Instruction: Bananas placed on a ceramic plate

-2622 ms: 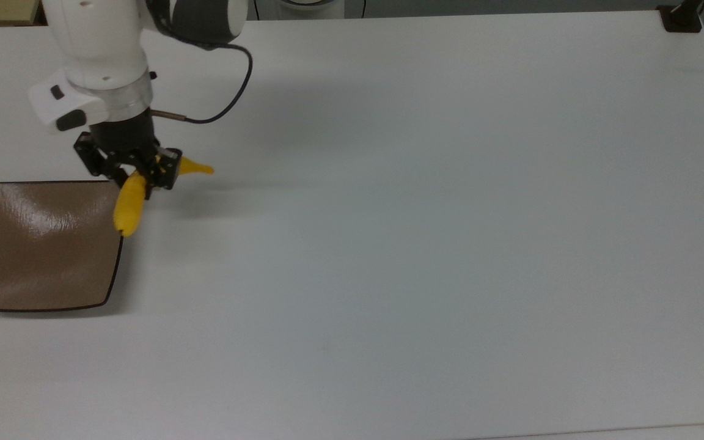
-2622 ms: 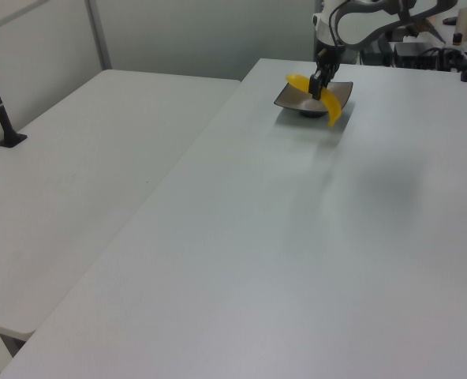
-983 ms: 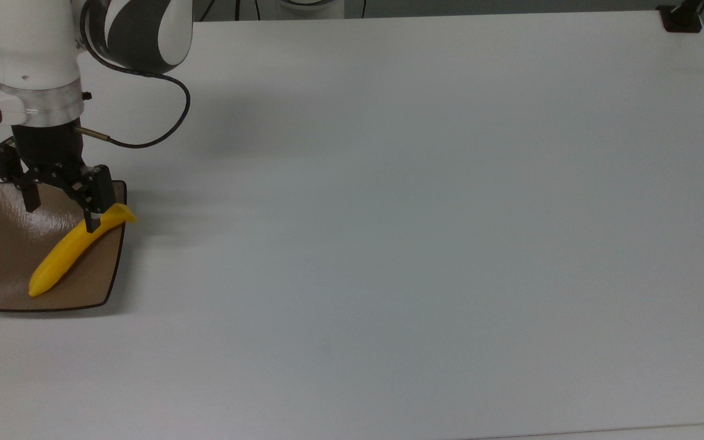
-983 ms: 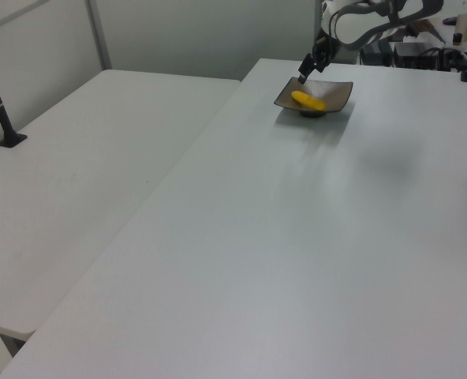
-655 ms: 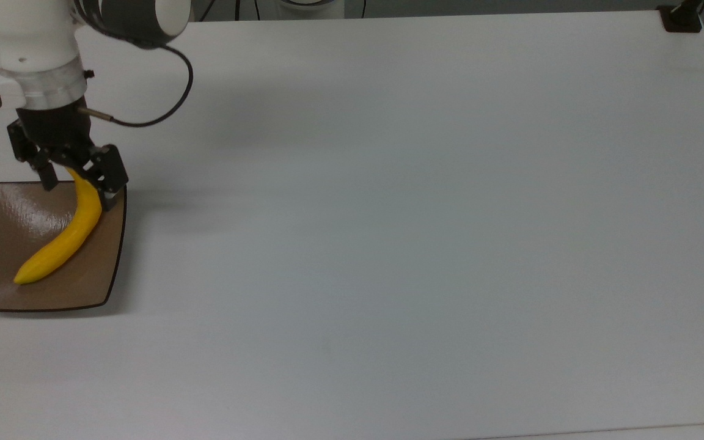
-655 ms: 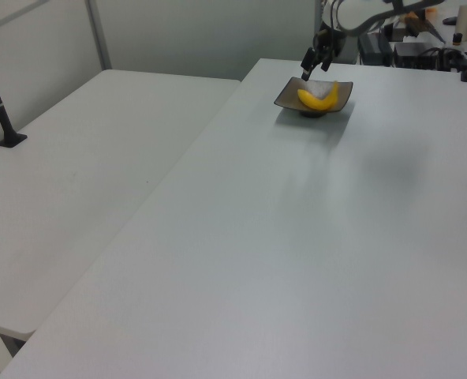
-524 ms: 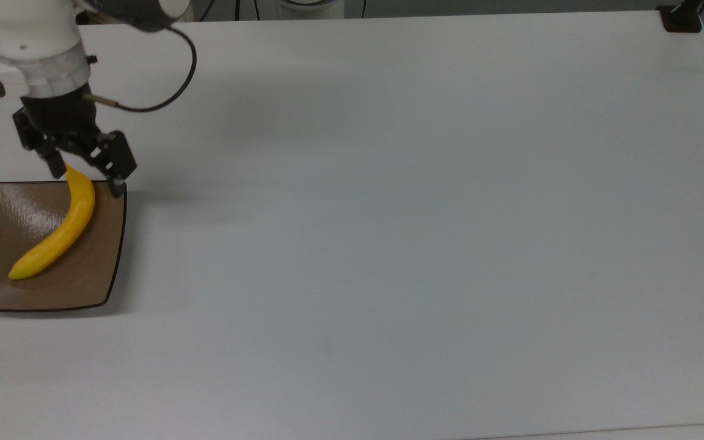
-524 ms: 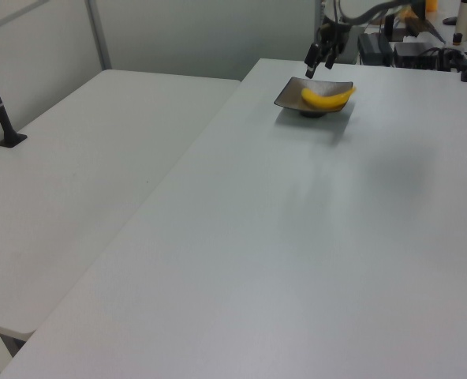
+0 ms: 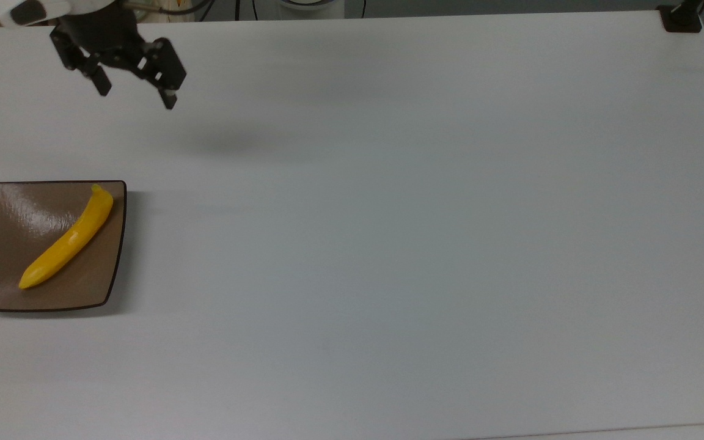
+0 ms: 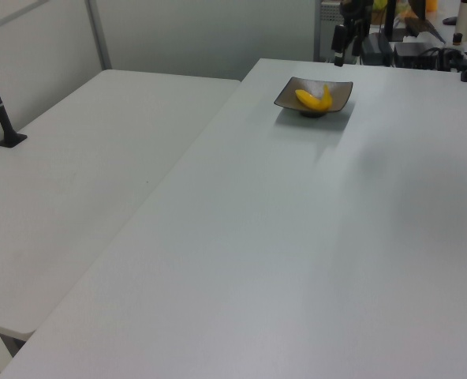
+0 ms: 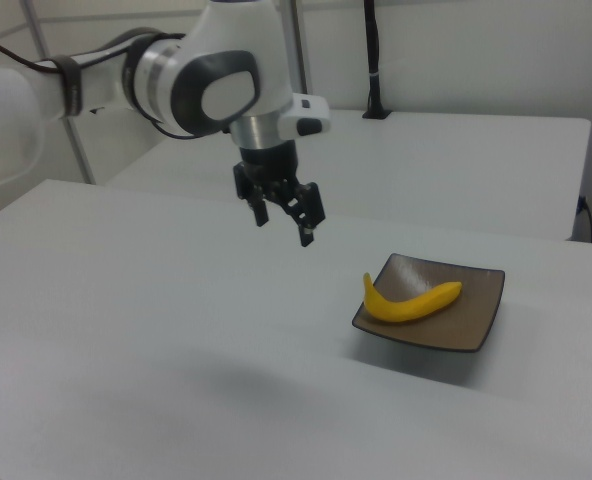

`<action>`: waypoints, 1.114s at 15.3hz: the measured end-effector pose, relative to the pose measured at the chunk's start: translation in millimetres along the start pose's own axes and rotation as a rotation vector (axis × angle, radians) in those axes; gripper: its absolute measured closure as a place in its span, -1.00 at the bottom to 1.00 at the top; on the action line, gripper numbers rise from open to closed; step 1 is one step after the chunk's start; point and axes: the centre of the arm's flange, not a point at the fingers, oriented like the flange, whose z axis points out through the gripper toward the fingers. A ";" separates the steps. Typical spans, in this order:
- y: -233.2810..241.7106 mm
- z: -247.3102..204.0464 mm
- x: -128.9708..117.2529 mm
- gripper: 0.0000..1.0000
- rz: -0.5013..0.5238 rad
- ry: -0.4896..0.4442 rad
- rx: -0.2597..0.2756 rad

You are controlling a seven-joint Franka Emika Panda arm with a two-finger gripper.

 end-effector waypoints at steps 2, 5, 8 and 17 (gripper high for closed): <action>-16.8 -6.5 -9.8 -1.00 -0.037 -0.023 -0.012; -46.5 -16.5 -20.4 -1.00 -0.115 -0.023 -0.070; -71.3 -25.6 -29.3 -1.00 -0.162 -0.015 -0.080; -117.0 -21.5 -52.9 -1.00 -0.245 -0.079 -0.082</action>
